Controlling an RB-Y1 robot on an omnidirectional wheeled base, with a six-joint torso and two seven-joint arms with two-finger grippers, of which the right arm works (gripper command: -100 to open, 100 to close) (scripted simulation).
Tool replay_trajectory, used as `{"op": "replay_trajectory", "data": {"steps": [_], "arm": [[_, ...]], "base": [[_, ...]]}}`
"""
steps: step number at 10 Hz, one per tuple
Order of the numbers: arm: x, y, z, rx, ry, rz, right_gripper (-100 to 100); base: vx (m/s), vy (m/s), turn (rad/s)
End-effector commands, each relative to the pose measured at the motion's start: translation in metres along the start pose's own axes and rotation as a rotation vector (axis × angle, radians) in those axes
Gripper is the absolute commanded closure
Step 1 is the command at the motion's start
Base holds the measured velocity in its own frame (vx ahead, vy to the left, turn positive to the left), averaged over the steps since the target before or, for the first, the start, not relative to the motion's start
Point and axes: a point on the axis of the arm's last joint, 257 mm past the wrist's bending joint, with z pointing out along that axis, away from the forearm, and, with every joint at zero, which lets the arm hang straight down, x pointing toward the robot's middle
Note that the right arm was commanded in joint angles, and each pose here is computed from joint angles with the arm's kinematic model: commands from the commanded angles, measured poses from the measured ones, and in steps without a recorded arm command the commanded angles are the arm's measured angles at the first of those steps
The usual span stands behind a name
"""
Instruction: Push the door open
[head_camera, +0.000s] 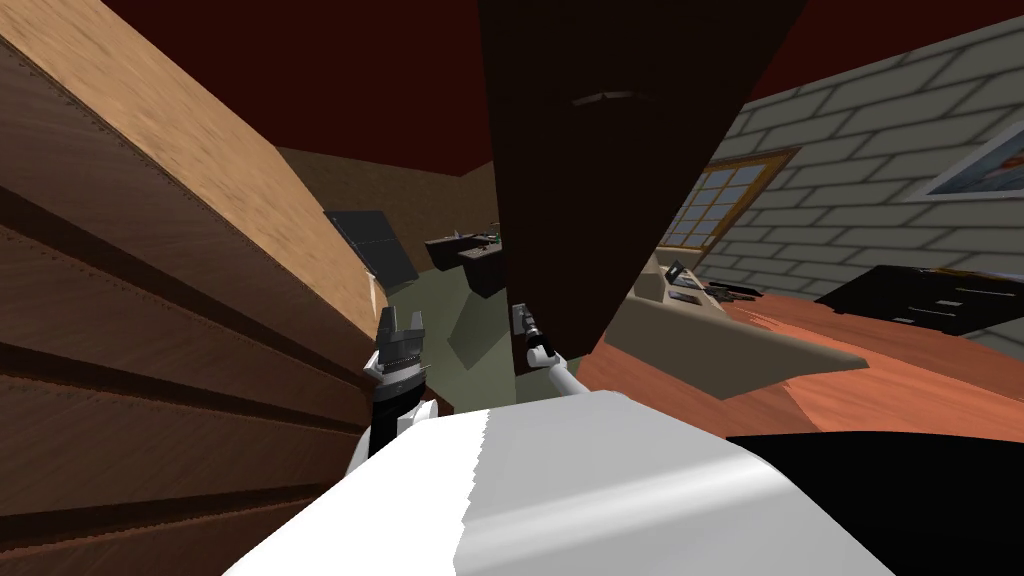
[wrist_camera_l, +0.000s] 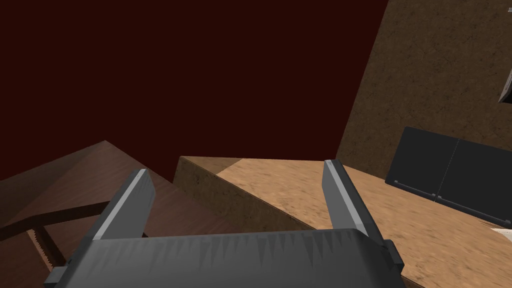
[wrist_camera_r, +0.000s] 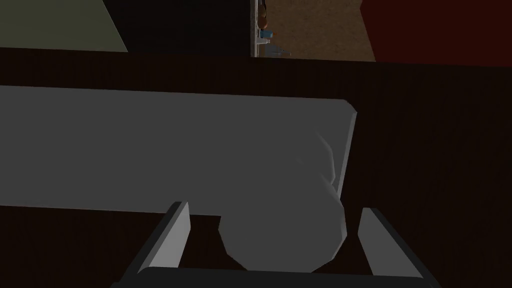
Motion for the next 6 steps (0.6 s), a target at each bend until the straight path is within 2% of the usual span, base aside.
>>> {"op": "replay_trajectory", "data": {"steps": [1, 2, 6], "arm": [[0.0, 0.0, 0.0, 0.0, 0.0, 0.0, -100], [0.0, 0.0, 0.0, 0.0, 0.0, 0.0, 100], [0.0, 0.0, 0.0, 0.0, 0.0, 0.0, 100]], "base": [[0.057, 0.062, -0.001], [-0.003, -0.007, -0.004], [-0.015, -0.013, 0.008]]}}
